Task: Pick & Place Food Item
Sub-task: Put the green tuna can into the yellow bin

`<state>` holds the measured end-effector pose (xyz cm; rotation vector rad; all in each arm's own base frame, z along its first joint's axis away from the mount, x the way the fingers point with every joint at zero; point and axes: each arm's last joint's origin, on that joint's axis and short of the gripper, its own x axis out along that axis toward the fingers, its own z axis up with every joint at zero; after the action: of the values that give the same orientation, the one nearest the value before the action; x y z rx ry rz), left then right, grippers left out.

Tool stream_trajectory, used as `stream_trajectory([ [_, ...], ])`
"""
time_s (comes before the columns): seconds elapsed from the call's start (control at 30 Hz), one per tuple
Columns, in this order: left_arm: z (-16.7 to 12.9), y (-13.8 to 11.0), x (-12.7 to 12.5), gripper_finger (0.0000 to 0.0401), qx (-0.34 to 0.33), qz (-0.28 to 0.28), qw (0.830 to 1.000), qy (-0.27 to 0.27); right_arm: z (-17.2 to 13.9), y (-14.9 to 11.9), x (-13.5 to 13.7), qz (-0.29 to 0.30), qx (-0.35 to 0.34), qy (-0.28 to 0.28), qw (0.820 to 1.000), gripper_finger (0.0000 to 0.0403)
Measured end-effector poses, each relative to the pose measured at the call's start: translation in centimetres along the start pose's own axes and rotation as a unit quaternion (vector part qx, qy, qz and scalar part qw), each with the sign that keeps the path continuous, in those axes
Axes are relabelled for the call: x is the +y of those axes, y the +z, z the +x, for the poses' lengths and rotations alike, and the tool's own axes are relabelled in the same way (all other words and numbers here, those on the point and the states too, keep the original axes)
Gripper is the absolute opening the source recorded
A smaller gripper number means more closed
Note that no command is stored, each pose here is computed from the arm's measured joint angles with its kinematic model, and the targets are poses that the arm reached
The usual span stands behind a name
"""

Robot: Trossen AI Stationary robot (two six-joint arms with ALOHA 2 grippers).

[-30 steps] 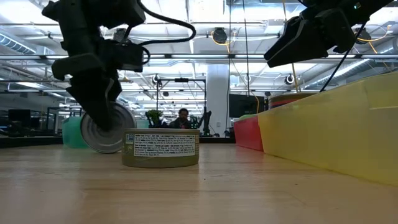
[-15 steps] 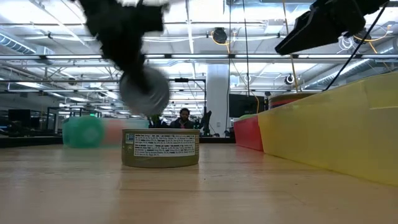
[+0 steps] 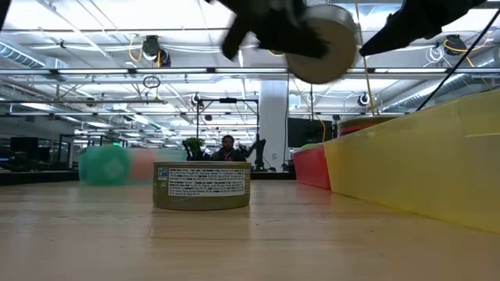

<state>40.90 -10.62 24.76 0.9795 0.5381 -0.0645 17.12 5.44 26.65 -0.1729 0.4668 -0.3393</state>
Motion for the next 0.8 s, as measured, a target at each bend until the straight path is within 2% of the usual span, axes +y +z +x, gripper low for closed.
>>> stream_trajectory([
  [0.17, 4.1, 1.9, -1.5, 0.014, -0.002, 0.106, 0.994, 0.018, -0.1, 0.1, 0.0, 0.002, -0.006, 0.0, 1.0, 0.0308],
  [0.23, 4.9, 3.1, -1.7, 0.0141, -0.016, 0.121, 0.992, 0.025, -0.1, 0.2, 0.0, 0.005, -0.007, 0.001, 1.0, 0.0308],
  [0.37, 6.2, 4.7, -3.3, 0.0155, -0.07, 0.131, 0.989, -0.007, -0.1, 0.2, 0.0, 0.003, -0.007, 0.001, 1.0, 0.0308],
  [0.5, 7.4, 5.2, -5.3, 0.0142, -0.101, 0.137, 0.984, -0.048, -0.1, 0.2, 0.0, -0.004, -0.008, 0.001, 1.0, 0.0308],
  [0.6, 8.1, 5.1, -5.6, 0.014, -0.129, 0.111, 0.984, -0.058, -0.1, 0.4, 0.0, -0.003, -0.015, 0.002, 1.0, 0.0308],
  [0.7, 9.1, 4.3, -6.1, 0.0144, -0.128, 0.096, 0.984, -0.075, -0.1, 0.5, 0.0, -0.002, -0.02, 0.003, 1.0, 0.0308],
  [0.8, 9.9, 3.5, -6.5, 0.0179, -0.122, 0.076, 0.985, -0.092, -0.1, 0.5, 0.0, 0.0, -0.021, 0.003, 1.0, 0.0308],
])
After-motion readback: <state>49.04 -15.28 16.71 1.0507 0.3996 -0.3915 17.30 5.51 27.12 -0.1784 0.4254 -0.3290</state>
